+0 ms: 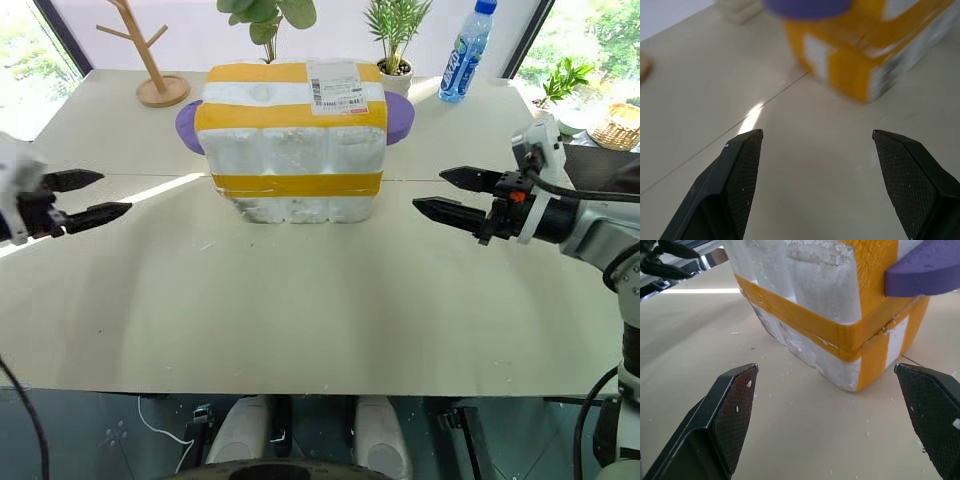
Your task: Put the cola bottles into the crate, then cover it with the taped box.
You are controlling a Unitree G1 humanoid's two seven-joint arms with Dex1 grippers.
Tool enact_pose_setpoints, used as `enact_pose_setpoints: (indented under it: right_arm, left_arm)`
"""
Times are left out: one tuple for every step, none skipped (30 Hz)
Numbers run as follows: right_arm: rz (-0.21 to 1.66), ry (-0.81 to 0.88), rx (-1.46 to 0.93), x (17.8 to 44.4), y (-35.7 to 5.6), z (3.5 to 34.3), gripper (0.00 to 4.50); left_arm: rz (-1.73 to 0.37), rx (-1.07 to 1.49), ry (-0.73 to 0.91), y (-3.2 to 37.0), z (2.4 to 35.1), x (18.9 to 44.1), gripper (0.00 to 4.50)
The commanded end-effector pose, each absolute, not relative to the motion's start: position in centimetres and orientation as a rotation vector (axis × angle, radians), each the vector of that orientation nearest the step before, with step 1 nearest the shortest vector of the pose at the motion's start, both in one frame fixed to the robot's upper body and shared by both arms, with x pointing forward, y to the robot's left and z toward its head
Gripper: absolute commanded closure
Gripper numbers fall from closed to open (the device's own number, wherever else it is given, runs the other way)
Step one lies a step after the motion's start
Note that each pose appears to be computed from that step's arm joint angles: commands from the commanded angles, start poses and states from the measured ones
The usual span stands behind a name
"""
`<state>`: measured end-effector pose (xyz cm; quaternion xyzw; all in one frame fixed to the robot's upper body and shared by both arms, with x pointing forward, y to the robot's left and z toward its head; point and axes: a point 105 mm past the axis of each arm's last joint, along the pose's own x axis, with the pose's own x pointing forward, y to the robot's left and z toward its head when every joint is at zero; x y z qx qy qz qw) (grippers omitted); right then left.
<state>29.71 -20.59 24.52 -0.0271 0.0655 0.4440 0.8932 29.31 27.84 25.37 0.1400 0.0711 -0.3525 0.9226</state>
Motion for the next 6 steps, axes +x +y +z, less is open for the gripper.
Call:
enact_pose_setpoints:
  right_arm:
    - [0.959, 0.083, -0.078, 29.73, -20.45, 26.08, 0.0]
    - [0.961, 0.081, -0.071, 30.0, -20.46, 26.11, 0.0]
    - [0.961, 0.081, -0.067, 30.2, -20.48, 26.11, 0.0]
    - [0.965, 0.09, -0.077, 30.32, -20.49, 25.89, 0.0]
    - [0.978, 0.096, -0.081, 30.29, -20.41, 25.76, 0.0]
    - [0.988, 0.1, -0.082, 30.28, -20.32, 25.67, 0.0]
  left_arm:
    - [-0.798, 0.255, 0.137, 27.51, 28.03, 27.74, 0.84]
    - [-0.832, 0.247, 0.16, 27.44, 28.13, 27.32, 0.84]
    - [-0.858, 0.241, 0.173, 27.36, 28.23, 27.01, 0.84]
    - [-0.87, 0.245, 0.179, 27.35, 28.34, 26.91, 0.84]
    - [-0.873, 0.268, 0.184, 27.35, 28.37, 26.99, 0.84]
    - [-0.872, 0.286, 0.185, 27.39, 28.37, 27.1, 0.84]
